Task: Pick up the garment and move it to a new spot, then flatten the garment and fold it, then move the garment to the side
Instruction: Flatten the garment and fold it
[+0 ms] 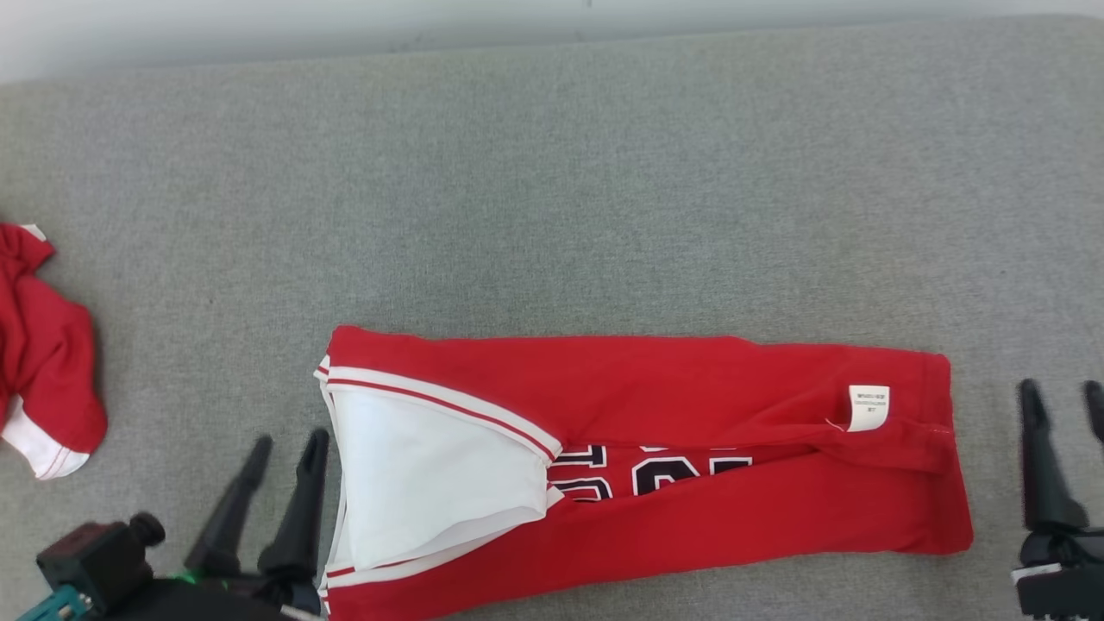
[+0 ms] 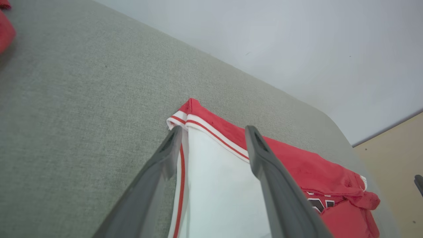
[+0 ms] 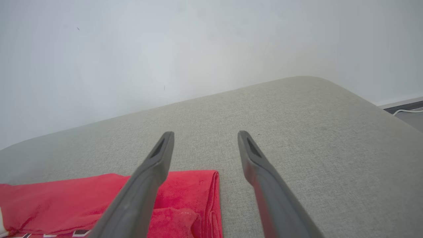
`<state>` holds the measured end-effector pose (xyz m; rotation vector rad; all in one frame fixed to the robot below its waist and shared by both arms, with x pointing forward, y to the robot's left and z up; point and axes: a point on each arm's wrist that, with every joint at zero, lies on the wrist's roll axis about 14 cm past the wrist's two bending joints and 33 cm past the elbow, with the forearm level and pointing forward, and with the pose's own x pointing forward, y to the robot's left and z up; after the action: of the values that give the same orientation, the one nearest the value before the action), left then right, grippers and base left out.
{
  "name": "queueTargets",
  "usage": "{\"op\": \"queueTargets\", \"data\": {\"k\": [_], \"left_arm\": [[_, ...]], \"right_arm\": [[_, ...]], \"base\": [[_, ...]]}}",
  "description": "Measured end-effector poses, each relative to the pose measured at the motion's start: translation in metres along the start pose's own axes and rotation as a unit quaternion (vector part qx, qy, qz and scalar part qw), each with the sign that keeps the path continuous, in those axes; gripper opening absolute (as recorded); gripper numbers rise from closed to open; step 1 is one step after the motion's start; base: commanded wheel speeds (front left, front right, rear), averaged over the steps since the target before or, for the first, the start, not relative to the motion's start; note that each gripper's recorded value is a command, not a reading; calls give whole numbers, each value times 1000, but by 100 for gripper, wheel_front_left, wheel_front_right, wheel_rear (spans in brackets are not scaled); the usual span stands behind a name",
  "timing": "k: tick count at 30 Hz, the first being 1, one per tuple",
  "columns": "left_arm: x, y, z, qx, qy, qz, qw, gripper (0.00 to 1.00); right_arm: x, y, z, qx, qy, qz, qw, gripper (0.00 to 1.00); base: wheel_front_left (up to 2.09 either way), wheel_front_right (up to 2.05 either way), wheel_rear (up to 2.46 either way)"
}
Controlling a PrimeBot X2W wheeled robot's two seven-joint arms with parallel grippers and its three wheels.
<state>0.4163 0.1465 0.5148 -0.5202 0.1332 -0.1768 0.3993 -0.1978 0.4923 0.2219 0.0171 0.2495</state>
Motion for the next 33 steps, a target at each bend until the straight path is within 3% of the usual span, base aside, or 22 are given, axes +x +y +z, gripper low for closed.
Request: {"op": "queueTargets", "data": {"k": [6,13,33], "left_arm": [[8,-16,35,75,-85,3,994,100],[6,-26,52,135,-159,19,978,100],[-15,-14,40,188,-163,41,968,100]], "right_arm": [[2,-8,23,8,-55,-41,998,100],[2,13,32,-31,-62,-21,997,100],[-19,45,11,-65,-11,13,998,100]], "base": [[0,0,0],[0,0,0],[0,0,0]]}}
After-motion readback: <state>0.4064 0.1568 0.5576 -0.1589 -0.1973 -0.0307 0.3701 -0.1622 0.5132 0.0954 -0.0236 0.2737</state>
